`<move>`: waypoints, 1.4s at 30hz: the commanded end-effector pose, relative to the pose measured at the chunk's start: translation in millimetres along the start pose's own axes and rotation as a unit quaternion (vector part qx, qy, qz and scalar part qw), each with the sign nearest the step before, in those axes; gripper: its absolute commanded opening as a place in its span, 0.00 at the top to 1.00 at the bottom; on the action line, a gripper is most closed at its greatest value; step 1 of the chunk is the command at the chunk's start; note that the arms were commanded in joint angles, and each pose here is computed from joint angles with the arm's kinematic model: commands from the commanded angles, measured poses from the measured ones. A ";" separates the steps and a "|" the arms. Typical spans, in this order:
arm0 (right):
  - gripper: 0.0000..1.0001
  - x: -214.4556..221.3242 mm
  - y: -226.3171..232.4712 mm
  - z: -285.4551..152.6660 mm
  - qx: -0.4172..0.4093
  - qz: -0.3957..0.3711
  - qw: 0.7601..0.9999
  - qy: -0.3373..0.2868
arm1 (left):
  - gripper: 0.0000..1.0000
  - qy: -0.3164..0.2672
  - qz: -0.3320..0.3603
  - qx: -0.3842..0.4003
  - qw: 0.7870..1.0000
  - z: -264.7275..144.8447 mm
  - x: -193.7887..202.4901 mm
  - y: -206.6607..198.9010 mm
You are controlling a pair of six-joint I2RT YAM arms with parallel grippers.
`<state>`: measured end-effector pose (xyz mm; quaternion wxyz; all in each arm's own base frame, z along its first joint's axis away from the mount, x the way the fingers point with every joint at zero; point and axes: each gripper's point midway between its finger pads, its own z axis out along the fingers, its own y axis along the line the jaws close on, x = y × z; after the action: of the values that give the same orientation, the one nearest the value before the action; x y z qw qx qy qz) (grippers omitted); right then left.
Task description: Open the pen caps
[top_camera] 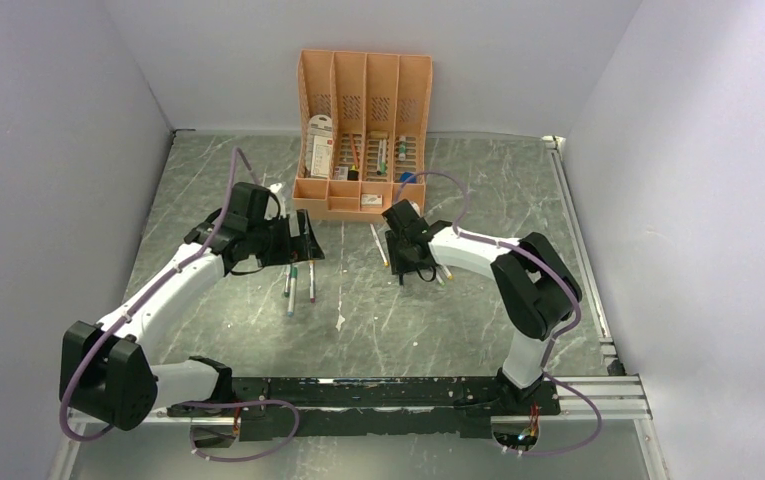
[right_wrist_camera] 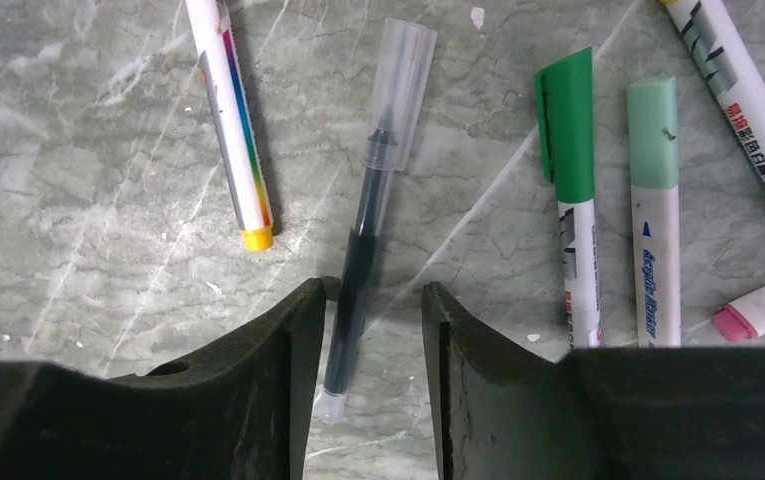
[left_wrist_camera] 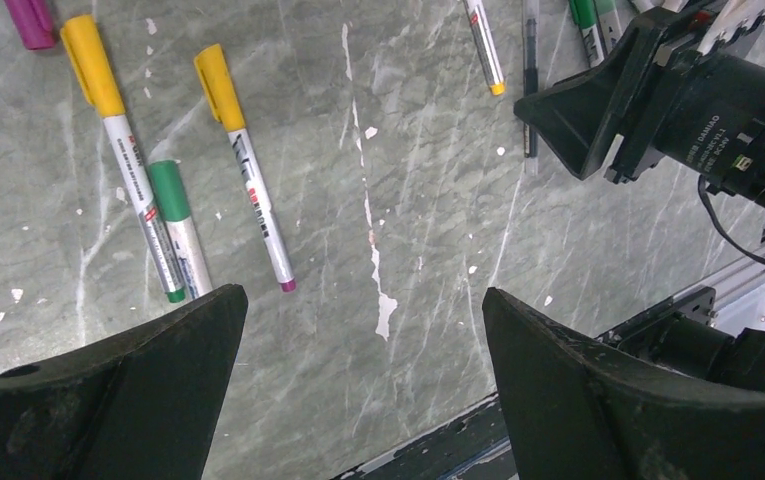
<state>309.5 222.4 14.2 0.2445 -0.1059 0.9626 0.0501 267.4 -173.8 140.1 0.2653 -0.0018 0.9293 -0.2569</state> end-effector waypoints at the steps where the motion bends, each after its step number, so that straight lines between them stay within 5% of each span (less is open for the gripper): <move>1: 0.61 10.3 -5.2 5.1 0.026 0.000 1.000 0.009 | 0.00 0.006 -0.010 0.033 0.999 7.0 0.8 -13.0; 14: 1.00 30.9 -3.1 0.4 0.003 -0.007 1.000 0.023 | 0.00 -0.005 -0.047 0.146 0.988 9.3 -14.9 -57.8; 24: 1.00 -12.4 21.9 -78.7 -0.148 0.002 0.988 -0.054 | 0.00 -0.035 -0.044 0.269 0.961 -4.6 -15.4 -93.1; 28: 1.00 -21.6 50.0 -136.3 -0.272 -0.004 0.958 -0.093 | 0.00 -0.052 -0.011 0.352 0.934 -35.6 -20.3 -130.3; 34: 1.00 -17.8 92.6 -218.2 -0.458 0.001 0.878 -0.139 | 0.00 -0.111 0.012 0.416 0.903 -80.0 -22.5 -166.4; 37: 1.00 -14.3 102.5 -240.8 -0.508 0.017 0.847 -0.154 | 0.00 -0.129 0.009 0.430 0.893 -85.8 -18.3 -171.9; 42: 1.00 -11.2 116.3 -247.9 -0.530 0.045 0.831 -0.165 | 0.00 -0.128 0.009 0.439 0.889 -77.3 -14.0 -180.2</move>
<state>191.3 285.0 214.3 0.3031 -0.1725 0.7799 0.5197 213.7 -282.6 282.6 0.3428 0.0939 0.6992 -0.6203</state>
